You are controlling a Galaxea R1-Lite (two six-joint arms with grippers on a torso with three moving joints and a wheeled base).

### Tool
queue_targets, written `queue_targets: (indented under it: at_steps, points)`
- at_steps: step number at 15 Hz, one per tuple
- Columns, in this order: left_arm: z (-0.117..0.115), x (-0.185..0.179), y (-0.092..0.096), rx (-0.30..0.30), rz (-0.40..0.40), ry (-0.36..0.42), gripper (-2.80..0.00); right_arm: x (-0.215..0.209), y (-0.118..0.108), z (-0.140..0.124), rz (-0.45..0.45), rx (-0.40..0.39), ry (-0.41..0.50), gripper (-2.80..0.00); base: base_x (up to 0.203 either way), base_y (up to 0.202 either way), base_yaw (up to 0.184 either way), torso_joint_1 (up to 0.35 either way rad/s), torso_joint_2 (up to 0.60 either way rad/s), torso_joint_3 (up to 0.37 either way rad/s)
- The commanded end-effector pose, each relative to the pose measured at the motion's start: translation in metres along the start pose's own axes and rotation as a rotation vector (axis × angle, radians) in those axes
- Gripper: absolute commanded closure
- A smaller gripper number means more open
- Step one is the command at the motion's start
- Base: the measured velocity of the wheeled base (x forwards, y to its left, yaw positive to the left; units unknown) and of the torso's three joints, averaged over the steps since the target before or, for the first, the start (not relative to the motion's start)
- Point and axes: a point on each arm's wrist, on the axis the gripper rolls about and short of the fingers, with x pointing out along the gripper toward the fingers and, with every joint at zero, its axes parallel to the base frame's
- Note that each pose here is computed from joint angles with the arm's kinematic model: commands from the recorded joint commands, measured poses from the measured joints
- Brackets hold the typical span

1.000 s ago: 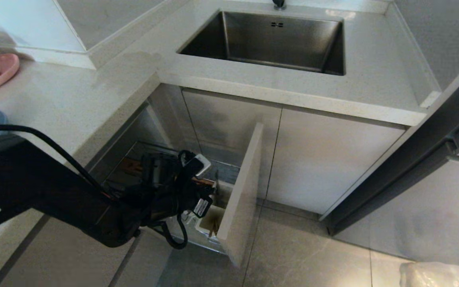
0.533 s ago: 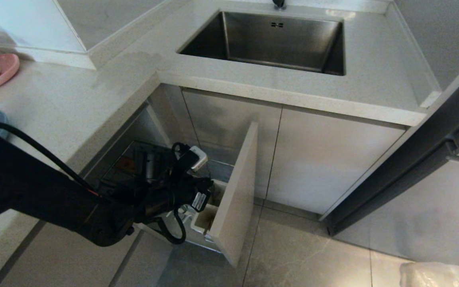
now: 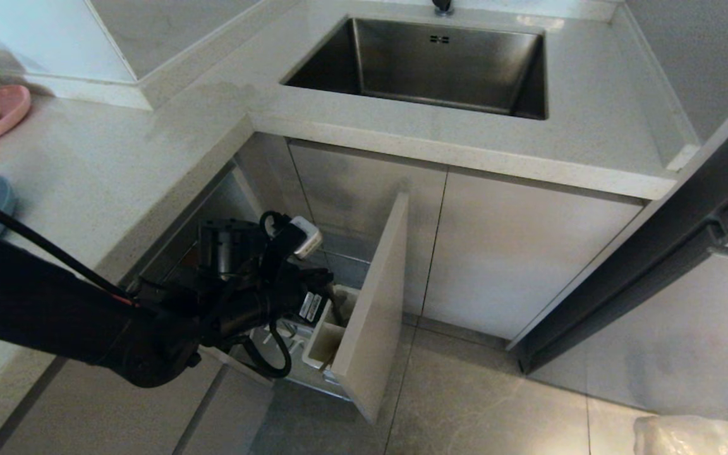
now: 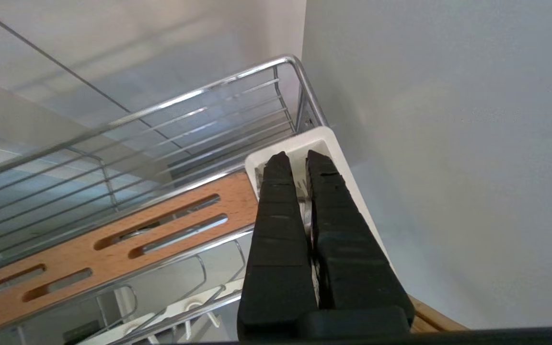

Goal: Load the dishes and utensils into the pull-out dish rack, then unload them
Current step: Take the fork out of the cupboard

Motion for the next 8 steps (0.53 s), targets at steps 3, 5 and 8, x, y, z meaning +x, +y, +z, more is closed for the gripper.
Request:
queue_targets:
  at_steps: [3, 5, 8]
  points:
    - [0.016, -0.016, 0.007, 0.0, 0.024, -0.05, 0.0, 0.0, 0.0, 0.0, 0.0, 0.0, 0.0, 0.0, 0.0, 0.0, 0.0, 0.0, 0.0, 0.0]
    - [0.021, -0.023, 0.009, 0.0, 0.033, -0.073, 0.0, 0.0, 0.0, 0.0, 0.0, 0.0, 0.0, 0.0, 0.0, 0.0, 0.0, 0.0, 0.0, 0.0]
    - [0.034, -0.038, 0.014, -0.019, 0.053, -0.124, 0.0, 0.0, 0.0, 0.0, 0.0, 0.0, 0.0, 0.0, 0.0, 0.0, 0.0, 0.0, 0.0, 0.0]
